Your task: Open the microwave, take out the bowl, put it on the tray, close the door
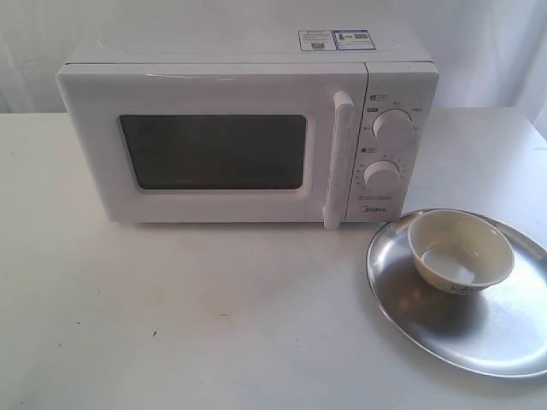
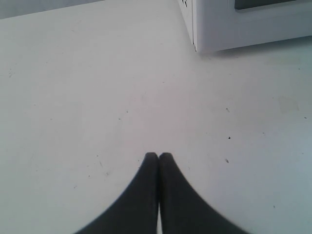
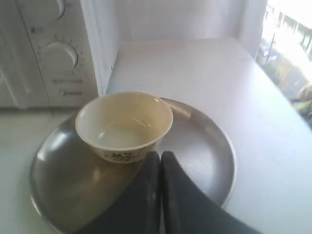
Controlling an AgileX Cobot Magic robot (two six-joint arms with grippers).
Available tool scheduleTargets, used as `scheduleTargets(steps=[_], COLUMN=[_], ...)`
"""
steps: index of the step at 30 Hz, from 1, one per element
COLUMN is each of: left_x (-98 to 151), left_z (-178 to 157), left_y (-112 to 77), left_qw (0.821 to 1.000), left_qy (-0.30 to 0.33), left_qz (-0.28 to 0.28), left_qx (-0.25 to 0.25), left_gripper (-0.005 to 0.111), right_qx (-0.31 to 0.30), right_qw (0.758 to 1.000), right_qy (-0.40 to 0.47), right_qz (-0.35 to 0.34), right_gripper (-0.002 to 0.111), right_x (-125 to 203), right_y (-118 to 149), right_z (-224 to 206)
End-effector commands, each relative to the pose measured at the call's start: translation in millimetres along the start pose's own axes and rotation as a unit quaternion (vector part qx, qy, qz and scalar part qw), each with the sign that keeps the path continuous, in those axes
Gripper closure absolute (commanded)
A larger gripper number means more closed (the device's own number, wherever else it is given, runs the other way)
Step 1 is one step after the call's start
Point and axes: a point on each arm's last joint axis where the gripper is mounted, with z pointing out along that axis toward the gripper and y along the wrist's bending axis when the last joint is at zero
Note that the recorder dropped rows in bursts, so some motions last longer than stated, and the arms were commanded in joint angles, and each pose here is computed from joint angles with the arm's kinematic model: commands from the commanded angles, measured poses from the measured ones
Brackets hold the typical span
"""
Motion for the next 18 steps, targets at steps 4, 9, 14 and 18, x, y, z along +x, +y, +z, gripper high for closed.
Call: scheduleTargets(steps=[4,9,14,18], left_x=[-0.9,-0.9,-0.9,-0.9], left_z=[-0.4,-0.4,-0.4,-0.4], left_y=[-0.4,-0.4,-0.4,-0.4], left_qw=[1.0,1.0,1.0,1.0], left_qy=[-0.003,-0.003,-0.003,-0.003], left_qz=[-0.004,-0.004,-0.004,-0.004], left_qx=[0.003,0.003,0.003,0.003], left_gripper=[0.107,0.107,0.107,0.107], right_qx=[0.005,0.005,0.005,0.008], right_qw=[0.995,1.0,1.0,1.0], right_qy=[0.002,0.001,0.001,0.001], right_qz=[-0.099,-0.026,-0.008,-0.02], right_gripper=[0.108,0.108,0.108,0.108], right_x=[1.3,1.3,1.3,1.3], right_y=[-0.7,-0.7,-0.7,-1.1], right_z=[-0.1,-0.1,-0.1,-0.1])
